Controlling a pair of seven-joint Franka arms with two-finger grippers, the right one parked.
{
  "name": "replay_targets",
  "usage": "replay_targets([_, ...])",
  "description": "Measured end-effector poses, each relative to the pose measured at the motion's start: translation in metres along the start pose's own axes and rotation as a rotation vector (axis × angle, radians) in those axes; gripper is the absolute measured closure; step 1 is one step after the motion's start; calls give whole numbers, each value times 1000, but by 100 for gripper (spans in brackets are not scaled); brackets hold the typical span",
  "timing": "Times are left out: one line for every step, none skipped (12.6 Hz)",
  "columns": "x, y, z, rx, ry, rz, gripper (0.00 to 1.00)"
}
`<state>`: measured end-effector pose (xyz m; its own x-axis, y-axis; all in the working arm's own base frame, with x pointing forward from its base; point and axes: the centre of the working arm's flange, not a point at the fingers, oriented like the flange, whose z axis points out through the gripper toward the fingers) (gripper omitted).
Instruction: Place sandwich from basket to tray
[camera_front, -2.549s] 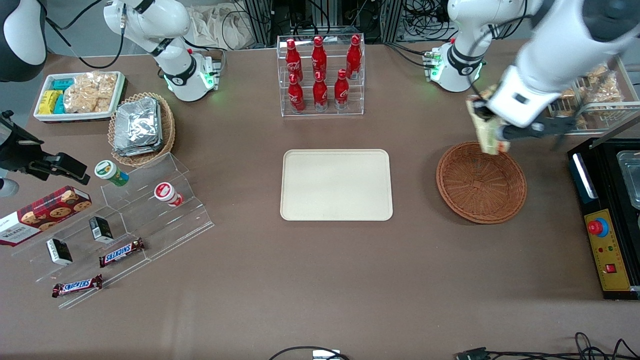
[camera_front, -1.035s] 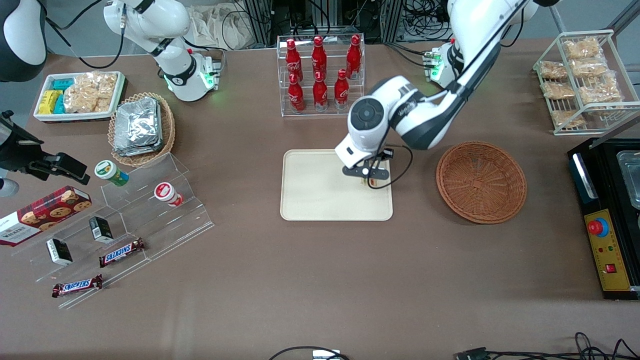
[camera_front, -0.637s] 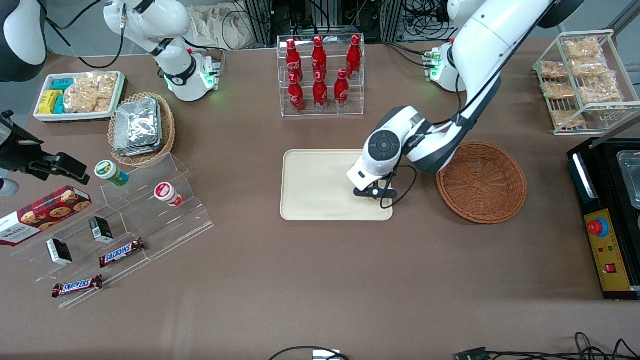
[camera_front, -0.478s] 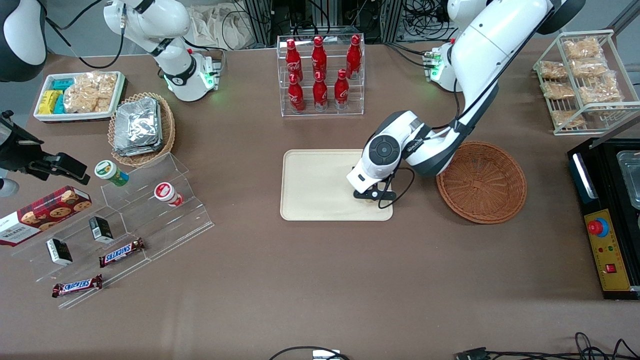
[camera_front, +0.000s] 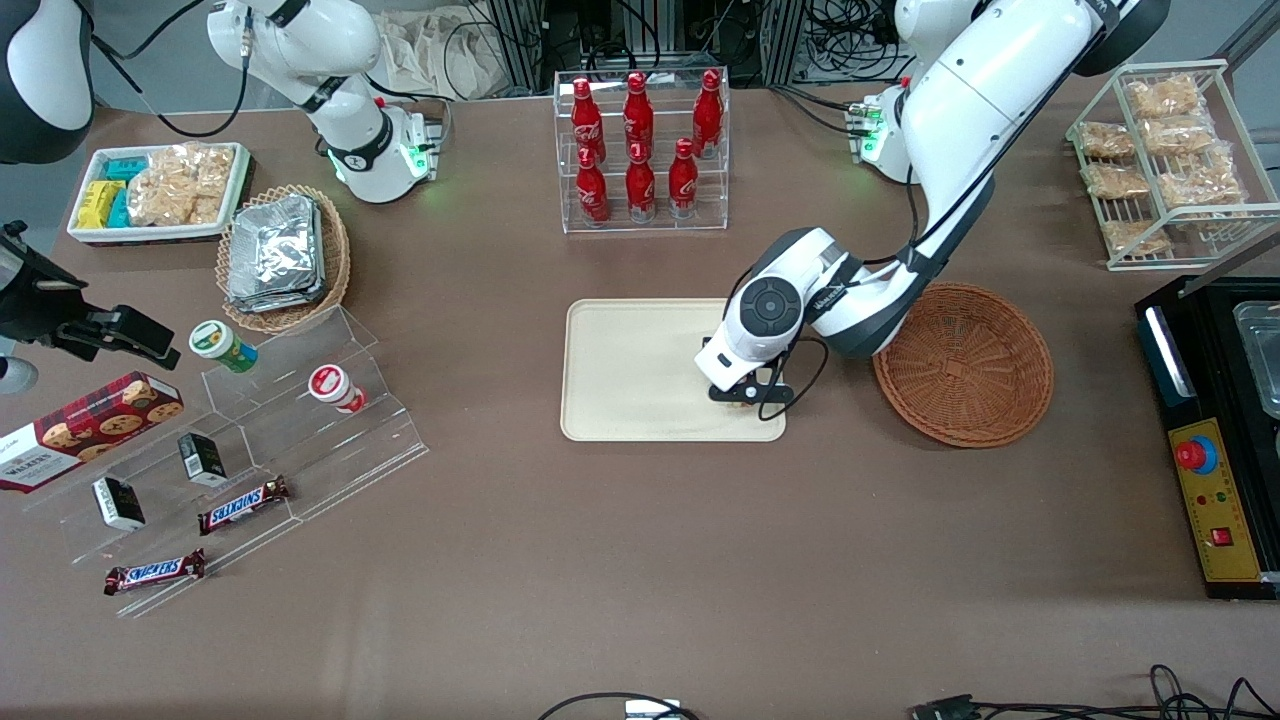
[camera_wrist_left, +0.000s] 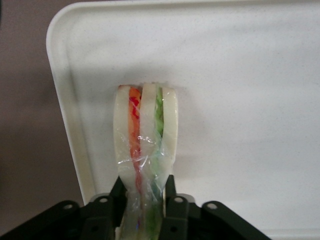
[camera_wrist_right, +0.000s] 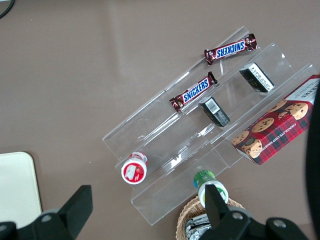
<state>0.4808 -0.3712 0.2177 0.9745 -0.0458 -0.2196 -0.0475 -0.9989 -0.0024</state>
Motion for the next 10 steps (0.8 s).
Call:
replay_targets([0,0,-1,1,-1,-3,46])
replay_targets([1,-1,-2,4,-2,-5,35])
replay_targets([1,-2,-5,11,-4,-7,24])
replay_targets([1,-3,-13,22,-2,-10,11])
replay_targets([1,-5,-26,38,5,-12,1])
replay_targets([0,-6,-46,56,19,-16,0])
replay_targets([-2,-8,-69,76,36,-20,0])
replay_targets([-6,-10,-95,99,54,-27,0])
replay_targets([-11,-12,-124,117,66,-38,0])
replay_targets([-18,-13,-155,122,62,-52,0])
